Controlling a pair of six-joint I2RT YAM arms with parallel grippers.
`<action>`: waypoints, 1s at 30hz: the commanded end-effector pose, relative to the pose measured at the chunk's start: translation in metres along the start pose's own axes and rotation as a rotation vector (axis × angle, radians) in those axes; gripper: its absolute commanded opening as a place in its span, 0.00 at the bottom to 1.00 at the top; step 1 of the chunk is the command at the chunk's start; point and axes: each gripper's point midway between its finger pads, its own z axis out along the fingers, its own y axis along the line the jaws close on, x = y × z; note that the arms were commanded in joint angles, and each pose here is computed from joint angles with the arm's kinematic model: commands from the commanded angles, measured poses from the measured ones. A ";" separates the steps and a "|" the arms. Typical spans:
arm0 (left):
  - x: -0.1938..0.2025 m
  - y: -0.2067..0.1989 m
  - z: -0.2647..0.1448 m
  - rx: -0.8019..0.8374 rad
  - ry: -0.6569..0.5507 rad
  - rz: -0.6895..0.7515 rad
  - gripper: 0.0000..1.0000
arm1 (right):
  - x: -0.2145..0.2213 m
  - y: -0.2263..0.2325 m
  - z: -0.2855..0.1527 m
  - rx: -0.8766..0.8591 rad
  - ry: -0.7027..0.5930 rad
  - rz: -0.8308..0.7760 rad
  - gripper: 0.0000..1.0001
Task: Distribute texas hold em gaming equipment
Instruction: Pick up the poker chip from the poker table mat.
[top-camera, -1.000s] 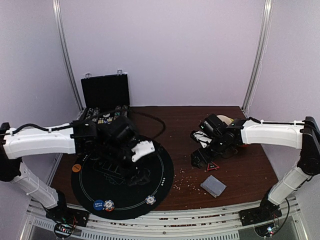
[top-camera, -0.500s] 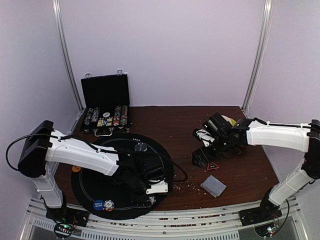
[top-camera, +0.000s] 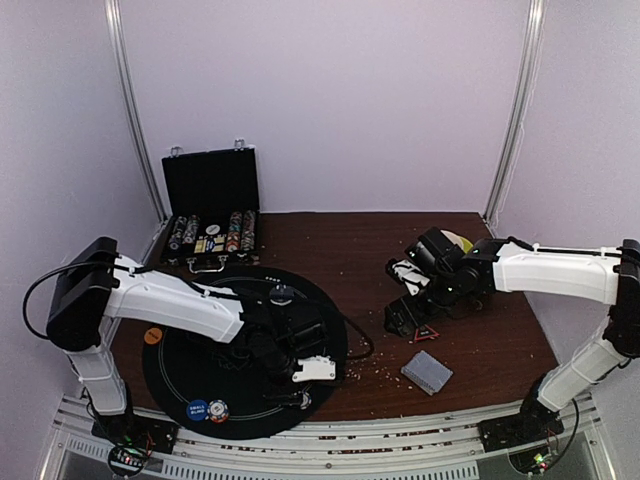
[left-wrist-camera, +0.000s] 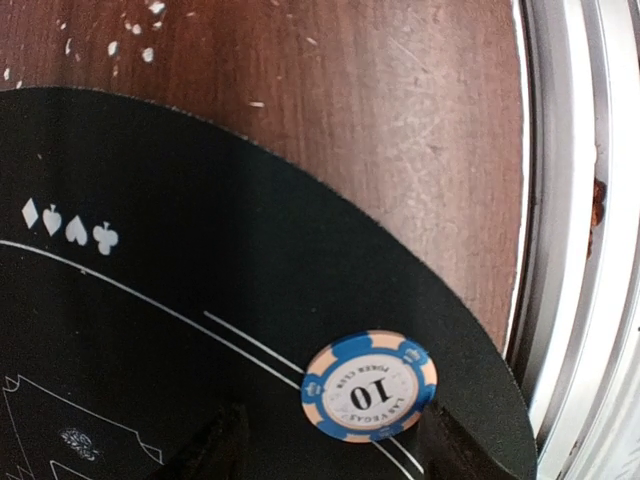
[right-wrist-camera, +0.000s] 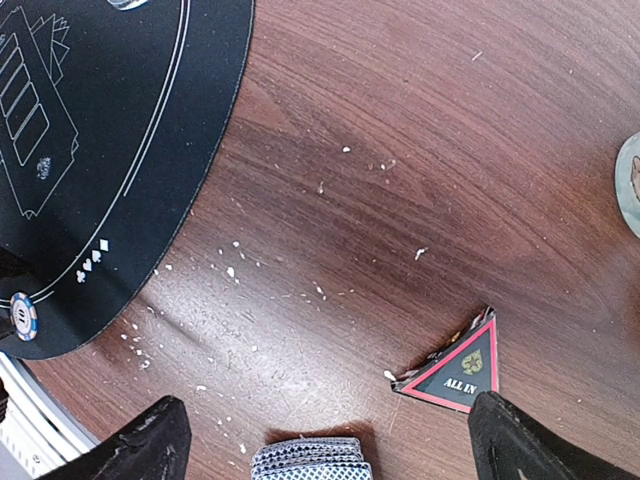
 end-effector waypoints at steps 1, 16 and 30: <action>-0.007 0.005 0.001 0.055 -0.027 0.021 0.61 | 0.000 0.001 -0.001 -0.010 0.000 0.009 1.00; -0.012 -0.001 0.019 -0.015 0.016 0.064 0.54 | 0.004 0.002 0.000 -0.019 0.007 0.012 1.00; -0.033 -0.009 0.027 -0.039 -0.017 0.109 0.61 | 0.007 0.004 0.005 -0.031 0.019 0.015 1.00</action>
